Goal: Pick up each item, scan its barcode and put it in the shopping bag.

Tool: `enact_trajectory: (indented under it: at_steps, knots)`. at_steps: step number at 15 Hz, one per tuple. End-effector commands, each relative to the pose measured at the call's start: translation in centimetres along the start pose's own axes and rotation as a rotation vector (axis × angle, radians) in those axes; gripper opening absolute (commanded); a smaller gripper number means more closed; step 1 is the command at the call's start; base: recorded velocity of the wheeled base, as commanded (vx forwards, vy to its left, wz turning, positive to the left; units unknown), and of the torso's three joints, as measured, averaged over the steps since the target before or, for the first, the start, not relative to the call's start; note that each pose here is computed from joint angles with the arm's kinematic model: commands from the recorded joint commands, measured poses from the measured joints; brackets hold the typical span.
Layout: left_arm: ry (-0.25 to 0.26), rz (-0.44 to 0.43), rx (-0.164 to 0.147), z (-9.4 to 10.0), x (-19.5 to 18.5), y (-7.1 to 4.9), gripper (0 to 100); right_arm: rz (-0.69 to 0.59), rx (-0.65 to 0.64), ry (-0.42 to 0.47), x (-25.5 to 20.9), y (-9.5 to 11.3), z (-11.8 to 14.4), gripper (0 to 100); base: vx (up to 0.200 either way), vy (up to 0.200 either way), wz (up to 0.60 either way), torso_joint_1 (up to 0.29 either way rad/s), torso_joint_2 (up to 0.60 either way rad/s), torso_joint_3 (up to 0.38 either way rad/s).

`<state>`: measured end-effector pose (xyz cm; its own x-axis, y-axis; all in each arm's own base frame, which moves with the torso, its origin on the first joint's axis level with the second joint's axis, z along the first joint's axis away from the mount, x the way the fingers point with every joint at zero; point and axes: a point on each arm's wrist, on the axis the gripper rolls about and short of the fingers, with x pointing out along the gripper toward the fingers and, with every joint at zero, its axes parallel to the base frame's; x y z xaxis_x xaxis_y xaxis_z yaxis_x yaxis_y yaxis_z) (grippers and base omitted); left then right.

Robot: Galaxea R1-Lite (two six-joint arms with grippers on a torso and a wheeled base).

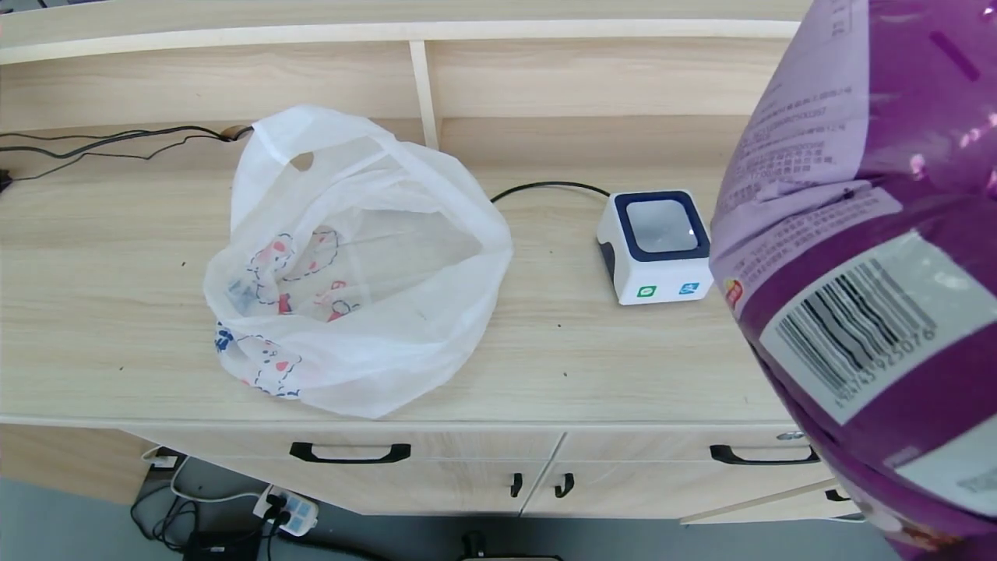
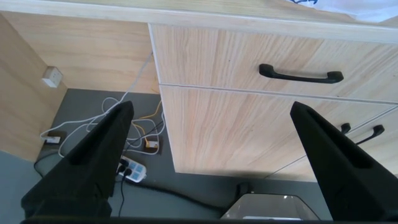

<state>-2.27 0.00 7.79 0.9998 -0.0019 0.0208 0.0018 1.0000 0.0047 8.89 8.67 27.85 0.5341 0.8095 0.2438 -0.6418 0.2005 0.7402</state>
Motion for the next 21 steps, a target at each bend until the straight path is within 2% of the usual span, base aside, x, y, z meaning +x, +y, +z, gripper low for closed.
enact_trajectory:
  at_steps: [1, 4, 6, 11, 15, 19, 20, 21]
  knots:
    - [-0.001, 0.0, 0.001, 0.0, 0.0, 0.0, 100, 0.032, 0.132, 0.113, 0.3, -1.2, -2.4, 0, 0.0, 0.0, 0.0, 0.0, 0.0, 0.0]
    - [-0.001, 0.0, 0.003, 0.0, 0.0, 0.0, 100, 0.035, 0.246, 0.175, -0.1, -1.9, -4.0, 0, 0.0, 0.0, 0.0, 0.0, 0.0, 0.0]
    - [-0.005, 0.0, 0.005, 0.0, 0.0, 0.0, 100, 0.031, 0.349, 0.181, -0.3, -2.0, -4.0, 0, 0.0, 0.0, 0.0, 0.0, 0.0, 0.0]
    - [-0.004, 0.0, 0.008, 0.0, 0.0, 0.0, 100, 0.028, 0.452, 0.202, 2.7, -2.2, -3.8, 0, 0.0, 0.0, 0.0, 0.0, 0.0, 0.0]
    - [-0.004, 0.0, 0.008, 0.0, 0.0, 0.0, 100, 0.034, 0.474, 0.172, 3.9, -2.5, -3.3, 0, 0.0, 0.0, 0.0, 0.0, 0.0, 0.0]
    - [-0.002, 0.0, 0.008, 0.0, 0.0, 0.0, 100, 0.105, 0.491, 0.161, 3.6, -2.2, -3.0, 0, 0.0, 0.0, 0.0, 0.0, 0.0, 0.0]
    - [-0.001, 0.0, 0.008, 0.0, 0.0, 0.0, 100, 0.112, 0.476, 0.157, 3.6, -2.1, -2.9, 0, 0.0, 0.0, 0.0, 0.0, 0.0, 0.0]
    - [-0.001, 0.0, 0.008, 0.0, 0.0, 0.0, 100, 0.136, 0.406, 0.145, 3.8, -1.7, -2.6, 0, 0.0, 0.0, 0.0, 0.0, 0.0, 0.0]
